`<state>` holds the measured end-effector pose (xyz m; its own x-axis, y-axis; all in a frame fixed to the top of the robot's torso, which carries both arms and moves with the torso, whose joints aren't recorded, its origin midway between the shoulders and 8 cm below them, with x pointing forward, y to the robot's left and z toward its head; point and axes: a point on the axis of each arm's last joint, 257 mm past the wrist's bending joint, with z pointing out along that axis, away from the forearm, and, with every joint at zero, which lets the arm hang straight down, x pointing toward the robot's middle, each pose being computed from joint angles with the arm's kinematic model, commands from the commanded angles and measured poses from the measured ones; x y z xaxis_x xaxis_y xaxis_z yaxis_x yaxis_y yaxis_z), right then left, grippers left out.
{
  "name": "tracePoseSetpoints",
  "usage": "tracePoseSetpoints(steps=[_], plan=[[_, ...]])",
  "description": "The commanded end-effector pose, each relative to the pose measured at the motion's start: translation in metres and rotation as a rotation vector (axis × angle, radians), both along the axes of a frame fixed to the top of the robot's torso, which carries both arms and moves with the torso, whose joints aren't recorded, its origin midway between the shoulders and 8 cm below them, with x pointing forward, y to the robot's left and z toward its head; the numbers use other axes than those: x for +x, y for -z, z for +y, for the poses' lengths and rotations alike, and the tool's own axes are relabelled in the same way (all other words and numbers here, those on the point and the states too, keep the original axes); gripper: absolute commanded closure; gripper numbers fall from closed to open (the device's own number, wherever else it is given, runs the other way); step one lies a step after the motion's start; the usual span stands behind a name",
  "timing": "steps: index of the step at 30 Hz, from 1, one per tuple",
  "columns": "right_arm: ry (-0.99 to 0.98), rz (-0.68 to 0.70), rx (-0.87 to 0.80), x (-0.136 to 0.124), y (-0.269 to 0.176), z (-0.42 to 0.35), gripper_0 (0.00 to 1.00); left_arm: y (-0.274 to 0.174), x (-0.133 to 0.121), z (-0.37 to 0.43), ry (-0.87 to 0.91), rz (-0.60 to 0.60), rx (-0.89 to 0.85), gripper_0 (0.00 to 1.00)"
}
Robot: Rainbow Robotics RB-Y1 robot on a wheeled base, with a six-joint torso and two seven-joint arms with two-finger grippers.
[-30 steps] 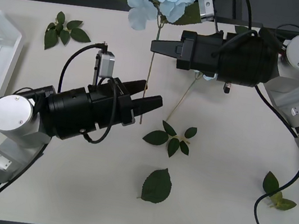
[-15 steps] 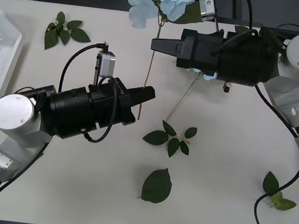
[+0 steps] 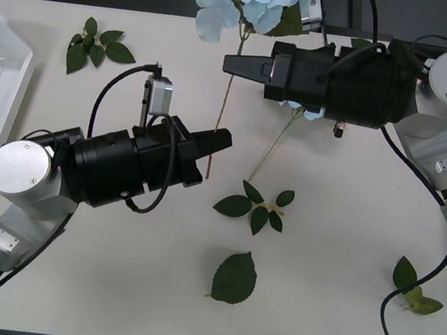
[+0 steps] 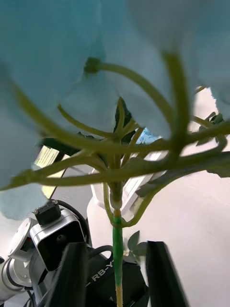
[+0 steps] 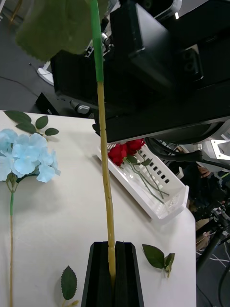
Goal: Place the red flowers into the right box and the blue flowers into the left box. If a person shows an open palm, hand one flower to the person first, then continue sorting.
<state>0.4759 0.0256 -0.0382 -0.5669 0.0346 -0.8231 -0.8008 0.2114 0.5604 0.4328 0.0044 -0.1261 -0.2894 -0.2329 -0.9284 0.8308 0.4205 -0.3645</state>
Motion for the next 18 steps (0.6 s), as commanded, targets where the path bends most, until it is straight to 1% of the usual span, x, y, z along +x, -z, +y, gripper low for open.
tracePoseSetpoints(steps=[1,4,8,10,13,18], plan=[[-0.033,-0.062,0.041,-0.009,-0.039,0.017,0.0,-0.023,0.007,0.003,-0.002,-0.068,0.002,1.0],[-0.026,-0.068,0.045,-0.007,-0.041,0.017,0.0,-0.023,0.012,0.017,-0.02,-0.068,0.017,1.0],[-0.018,-0.066,0.048,-0.006,-0.042,0.016,0.0,-0.023,0.029,0.062,-0.081,-0.083,0.088,1.0],[-0.017,-0.065,0.049,-0.005,-0.042,0.016,0.0,-0.022,0.033,0.079,-0.102,-0.082,0.113,1.0],[-0.011,-0.056,0.039,-0.004,-0.04,0.013,0.0,-0.018,0.04,0.13,-0.168,-0.068,0.171,1.0],[0.023,0.049,-0.052,0.003,-0.013,0.005,0.0,-0.015,0.043,0.188,-0.253,-0.035,0.211,1.0]])
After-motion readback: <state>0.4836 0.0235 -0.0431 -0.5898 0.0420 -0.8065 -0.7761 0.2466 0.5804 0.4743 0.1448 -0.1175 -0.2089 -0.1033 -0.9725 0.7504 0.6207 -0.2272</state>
